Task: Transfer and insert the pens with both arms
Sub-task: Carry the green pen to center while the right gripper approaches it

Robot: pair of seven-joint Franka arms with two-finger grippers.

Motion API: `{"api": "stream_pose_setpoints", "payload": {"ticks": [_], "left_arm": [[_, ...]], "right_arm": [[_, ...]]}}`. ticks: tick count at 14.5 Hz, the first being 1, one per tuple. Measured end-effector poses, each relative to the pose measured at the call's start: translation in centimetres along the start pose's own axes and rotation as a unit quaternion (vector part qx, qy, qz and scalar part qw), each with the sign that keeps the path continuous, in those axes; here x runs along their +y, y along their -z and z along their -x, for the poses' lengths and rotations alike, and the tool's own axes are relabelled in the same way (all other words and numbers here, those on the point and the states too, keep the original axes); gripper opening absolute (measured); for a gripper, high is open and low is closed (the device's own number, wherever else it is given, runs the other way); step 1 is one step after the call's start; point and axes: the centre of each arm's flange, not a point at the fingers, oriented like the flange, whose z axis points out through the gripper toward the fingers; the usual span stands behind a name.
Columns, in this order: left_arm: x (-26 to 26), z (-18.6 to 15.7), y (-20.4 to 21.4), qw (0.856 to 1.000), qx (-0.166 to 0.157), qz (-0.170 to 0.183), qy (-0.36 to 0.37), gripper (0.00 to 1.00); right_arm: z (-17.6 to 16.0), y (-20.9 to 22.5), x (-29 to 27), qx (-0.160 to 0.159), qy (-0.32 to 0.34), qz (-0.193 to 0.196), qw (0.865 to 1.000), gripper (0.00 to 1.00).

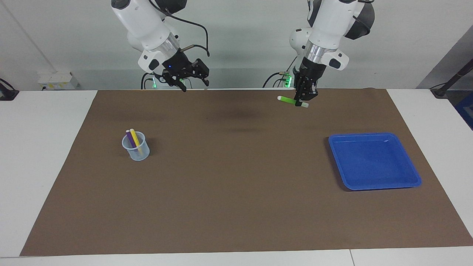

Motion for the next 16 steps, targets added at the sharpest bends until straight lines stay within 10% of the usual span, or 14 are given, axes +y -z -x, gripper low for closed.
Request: {"api": "stream_pose_setpoints", "payload": {"ticks": [16], "left_arm": [[-5.7,7.2,-0.6,1.000,-0.005,-0.013,0.015,0.18]], "right_arm": [[2.8,-4.4,-9.0,0.051,-0.098,-0.093,0.989,1.00]]}}
